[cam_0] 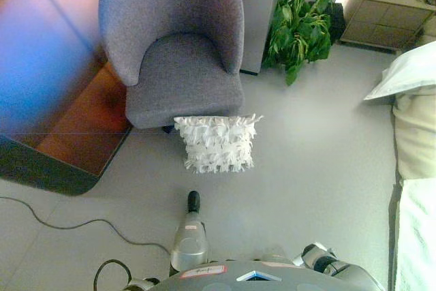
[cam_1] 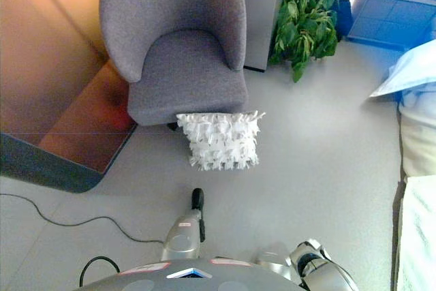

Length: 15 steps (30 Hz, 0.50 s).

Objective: Pick up the pillow and put it on the sofa.

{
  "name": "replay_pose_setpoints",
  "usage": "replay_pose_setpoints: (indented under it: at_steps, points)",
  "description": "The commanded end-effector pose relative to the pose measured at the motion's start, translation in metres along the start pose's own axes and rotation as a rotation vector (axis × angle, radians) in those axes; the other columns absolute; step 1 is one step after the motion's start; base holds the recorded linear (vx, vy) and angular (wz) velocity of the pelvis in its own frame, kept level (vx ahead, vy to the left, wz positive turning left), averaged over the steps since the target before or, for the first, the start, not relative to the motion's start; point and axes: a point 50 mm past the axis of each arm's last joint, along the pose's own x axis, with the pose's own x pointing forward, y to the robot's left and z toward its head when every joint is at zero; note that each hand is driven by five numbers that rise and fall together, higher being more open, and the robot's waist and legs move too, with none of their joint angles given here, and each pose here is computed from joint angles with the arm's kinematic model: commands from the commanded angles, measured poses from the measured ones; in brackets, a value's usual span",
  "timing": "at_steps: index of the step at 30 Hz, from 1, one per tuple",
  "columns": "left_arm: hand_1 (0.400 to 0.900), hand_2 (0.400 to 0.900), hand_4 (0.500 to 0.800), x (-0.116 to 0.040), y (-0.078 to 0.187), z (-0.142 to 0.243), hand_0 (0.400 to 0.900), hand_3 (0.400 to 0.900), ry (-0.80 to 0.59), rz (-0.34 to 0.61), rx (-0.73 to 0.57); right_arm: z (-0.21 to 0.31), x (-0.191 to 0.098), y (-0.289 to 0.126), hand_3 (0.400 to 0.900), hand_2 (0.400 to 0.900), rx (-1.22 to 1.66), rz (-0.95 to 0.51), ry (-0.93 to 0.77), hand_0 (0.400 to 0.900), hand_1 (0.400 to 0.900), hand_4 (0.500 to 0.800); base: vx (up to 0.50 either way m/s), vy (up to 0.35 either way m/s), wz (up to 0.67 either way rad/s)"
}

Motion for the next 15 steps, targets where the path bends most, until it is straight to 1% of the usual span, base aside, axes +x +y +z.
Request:
replay_pose_setpoints:
  at_steps: [1, 6, 8, 10, 11, 13, 15]
  points:
    - [0.9, 0.9, 0.8, -0.005, 0.03, 0.017, 0.9, 0.9, -0.011, 0.079, 0.042, 0.003, -0.002, -0.003, 0.9, 0.9, 0.036, -0.061, 0.009, 0.9, 0.9, 0.8, 0.301, 0.17, 0.2]
    - [0.9, 0.9, 0.8, -0.007, 0.037, 0.028, 0.9, 0.9, -0.027, 0.097, 0.118, 0.005, -0.003, -0.004, 0.9, 0.9, 0.109, -0.104, 0.028, 0.9, 0.9, 0.8, 0.267, 0.177, 0.18]
    - [0.9, 0.9, 0.8, -0.009, 0.038, 0.034, 0.9, 0.9, -0.031, 0.108, 0.127, 0.006, -0.004, -0.006, 0.9, 0.9, 0.095, -0.151, 0.023, 0.9, 0.9, 0.8, 0.207, 0.053, 0.03]
    - [0.9, 0.9, 0.8, -0.011, 0.039, 0.042, 0.9, 0.9, -0.047, 0.118, 0.114, 0.015, -0.006, -0.012, 0.9, 0.9, 0.076, -0.191, -0.003, 0.9, 0.9, 0.8, 0.043, -0.08, -0.08]
    - [0.9, 0.9, 0.8, -0.013, 0.04, 0.051, 0.9, 0.9, -0.072, 0.125, 0.096, 0.025, -0.008, -0.019, 0.9, 0.9, 0.064, -0.223, -0.032, 0.9, 0.9, 0.8, -0.185, -0.155, -0.14]
    - [0.9, 0.9, 0.8, -0.019, 0.044, 0.071, 0.9, 0.9, -0.147, 0.14, 0.057, 0.051, -0.016, -0.038, 0.9, 0.9, 0.054, -0.325, -0.122, 0.9, 0.9, 0.8, -0.237, -0.217, 0.0]
    - [0.9, 0.9, 0.8, -0.024, 0.045, 0.086, 0.9, 0.9, -0.205, 0.147, 0.025, 0.074, -0.026, -0.057, 0.9, 0.9, 0.044, -0.456, -0.214, 0.9, 0.9, 0.8, -0.139, -0.279, 0.31]
